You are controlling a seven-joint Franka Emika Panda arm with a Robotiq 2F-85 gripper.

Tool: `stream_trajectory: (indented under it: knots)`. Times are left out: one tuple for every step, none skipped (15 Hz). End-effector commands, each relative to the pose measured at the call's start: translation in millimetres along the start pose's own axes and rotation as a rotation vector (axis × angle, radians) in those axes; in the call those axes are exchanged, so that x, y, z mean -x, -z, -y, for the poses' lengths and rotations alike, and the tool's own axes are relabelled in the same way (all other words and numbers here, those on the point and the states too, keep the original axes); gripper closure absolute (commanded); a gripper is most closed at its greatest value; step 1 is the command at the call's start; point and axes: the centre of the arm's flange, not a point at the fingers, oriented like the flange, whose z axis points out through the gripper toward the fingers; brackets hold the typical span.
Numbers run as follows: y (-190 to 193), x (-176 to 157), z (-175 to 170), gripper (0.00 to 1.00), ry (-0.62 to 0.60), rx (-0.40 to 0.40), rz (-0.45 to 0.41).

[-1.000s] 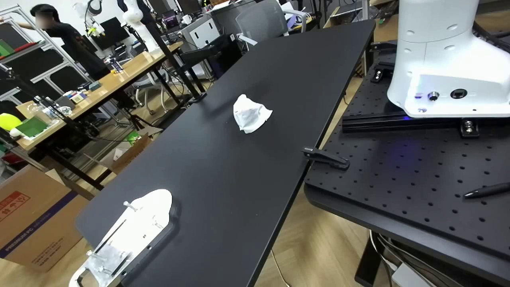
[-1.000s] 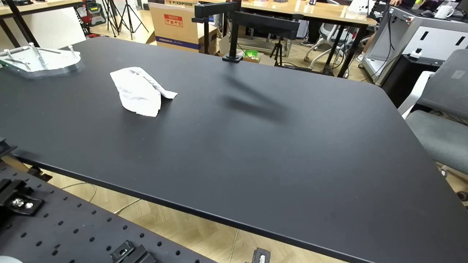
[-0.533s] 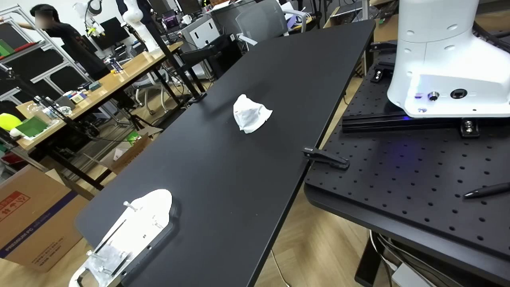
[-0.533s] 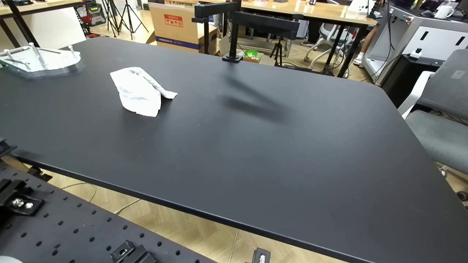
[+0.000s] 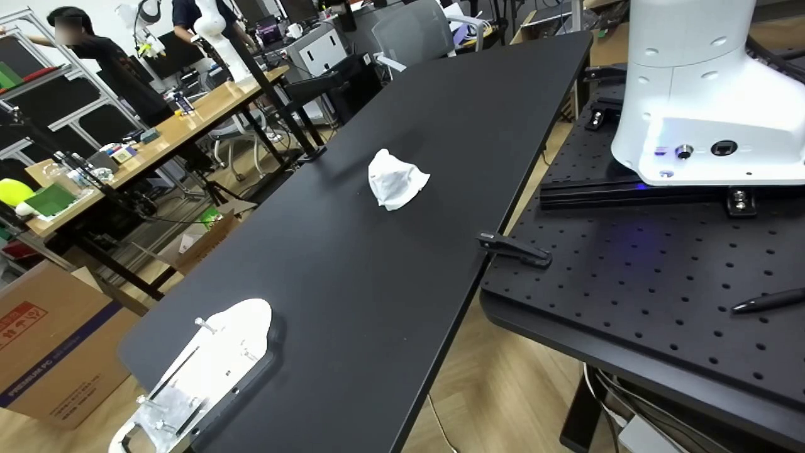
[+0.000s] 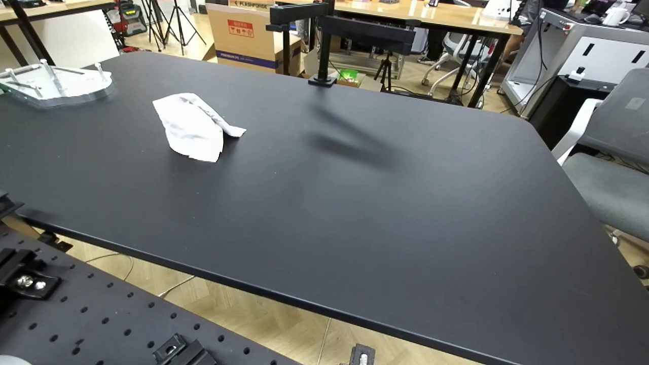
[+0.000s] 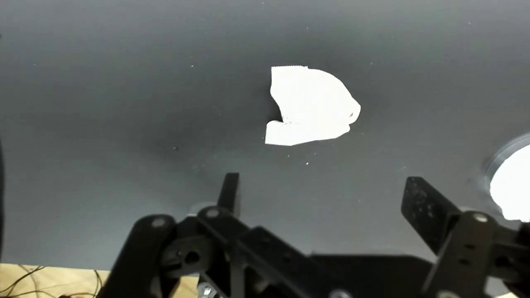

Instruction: Hang the cloth on the stand

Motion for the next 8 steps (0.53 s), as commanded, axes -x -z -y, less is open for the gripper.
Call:
stream_trajectory:
  knots:
    - [-53.3, -2.2, 27.3, 0.0, 0.068, -0.047, 0.054]
    - [-64.7, -0.3, 32.1, 0.0, 0.094, -0.051, 0.07]
    - [-77.0, 2.2, 34.5, 0.0, 0.115, -0.049, 0.084]
    - [-87.2, 4.5, 35.8, 0.0, 0.129, -0.045, 0.097]
    - [-94.6, 8.1, 35.0, 0.0, 0.113, -0.032, 0.116]
    - [-79.2, 8.6, 34.5, 0.0, 0.111, -0.035, 0.101]
    - [-87.7, 9.9, 34.7, 0.0, 0.112, -0.035, 0.117]
    - [-92.9, 10.1, 34.7, 0.0, 0.112, -0.036, 0.126]
